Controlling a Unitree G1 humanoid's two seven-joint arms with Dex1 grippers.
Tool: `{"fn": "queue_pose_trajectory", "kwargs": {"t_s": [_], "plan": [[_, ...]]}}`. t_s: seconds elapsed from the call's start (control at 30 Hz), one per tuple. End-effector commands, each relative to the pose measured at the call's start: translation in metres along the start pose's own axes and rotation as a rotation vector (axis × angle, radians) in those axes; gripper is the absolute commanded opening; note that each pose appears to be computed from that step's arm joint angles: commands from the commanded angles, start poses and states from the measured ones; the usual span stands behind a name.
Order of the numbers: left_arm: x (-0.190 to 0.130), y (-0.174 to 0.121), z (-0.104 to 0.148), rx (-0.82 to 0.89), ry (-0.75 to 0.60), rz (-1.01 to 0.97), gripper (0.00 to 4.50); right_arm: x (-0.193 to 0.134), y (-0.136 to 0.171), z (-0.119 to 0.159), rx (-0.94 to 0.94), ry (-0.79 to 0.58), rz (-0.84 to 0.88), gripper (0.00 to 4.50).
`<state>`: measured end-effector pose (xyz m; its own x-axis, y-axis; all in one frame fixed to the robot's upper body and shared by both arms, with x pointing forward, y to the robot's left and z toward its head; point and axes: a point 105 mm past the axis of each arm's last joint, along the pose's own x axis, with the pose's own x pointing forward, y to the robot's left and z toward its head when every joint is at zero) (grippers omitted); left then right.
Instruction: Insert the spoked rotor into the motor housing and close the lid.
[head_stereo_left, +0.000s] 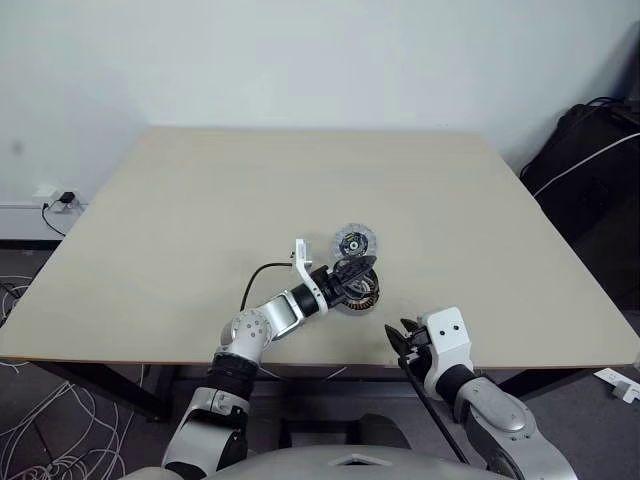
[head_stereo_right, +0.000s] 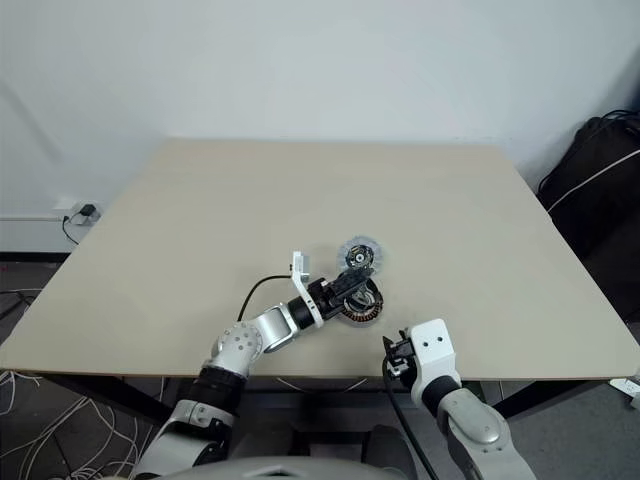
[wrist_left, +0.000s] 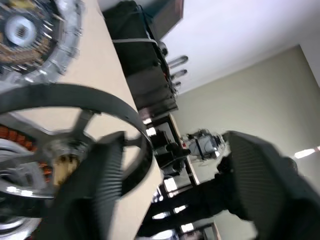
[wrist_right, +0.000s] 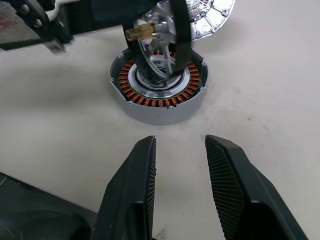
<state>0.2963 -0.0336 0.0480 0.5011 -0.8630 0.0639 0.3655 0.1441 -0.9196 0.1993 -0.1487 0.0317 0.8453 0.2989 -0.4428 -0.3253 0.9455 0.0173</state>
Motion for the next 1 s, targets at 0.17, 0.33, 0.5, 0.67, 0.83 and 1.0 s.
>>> {"fn": "queue_pose_trajectory", "kwargs": {"t_s": [0.17, 0.33, 0.5, 0.67, 0.83, 1.0], "plan": [[0.042, -0.043, -0.028, -0.084, 0.012, -0.177, 4.46, -0.005, -0.001, 0.017, -0.017, -0.077, -0.019, 1.67], [0.036, -0.037, -0.025, -0.076, 0.004, -0.153, 4.46, -0.005, 0.000, 0.016, -0.013, -0.079, -0.024, 1.67], [0.022, -0.032, -0.022, -0.026, 0.000, -0.129, 4.46, -0.002, -0.001, 0.019, -0.009, -0.090, -0.028, 1.67], [0.002, -0.045, -0.007, 0.183, -0.066, -0.155, 4.46, 0.005, -0.006, 0.028, -0.004, -0.124, -0.068, 1.67], [-0.028, -0.037, 0.016, 0.346, -0.158, -0.050, 3.51, 0.017, -0.005, 0.031, -0.004, -0.125, -0.067, 1.67], [-0.059, -0.023, 0.033, 0.440, -0.224, 0.081, 1.89, 0.031, 0.001, 0.035, -0.017, -0.128, -0.037, 1.67]]}}
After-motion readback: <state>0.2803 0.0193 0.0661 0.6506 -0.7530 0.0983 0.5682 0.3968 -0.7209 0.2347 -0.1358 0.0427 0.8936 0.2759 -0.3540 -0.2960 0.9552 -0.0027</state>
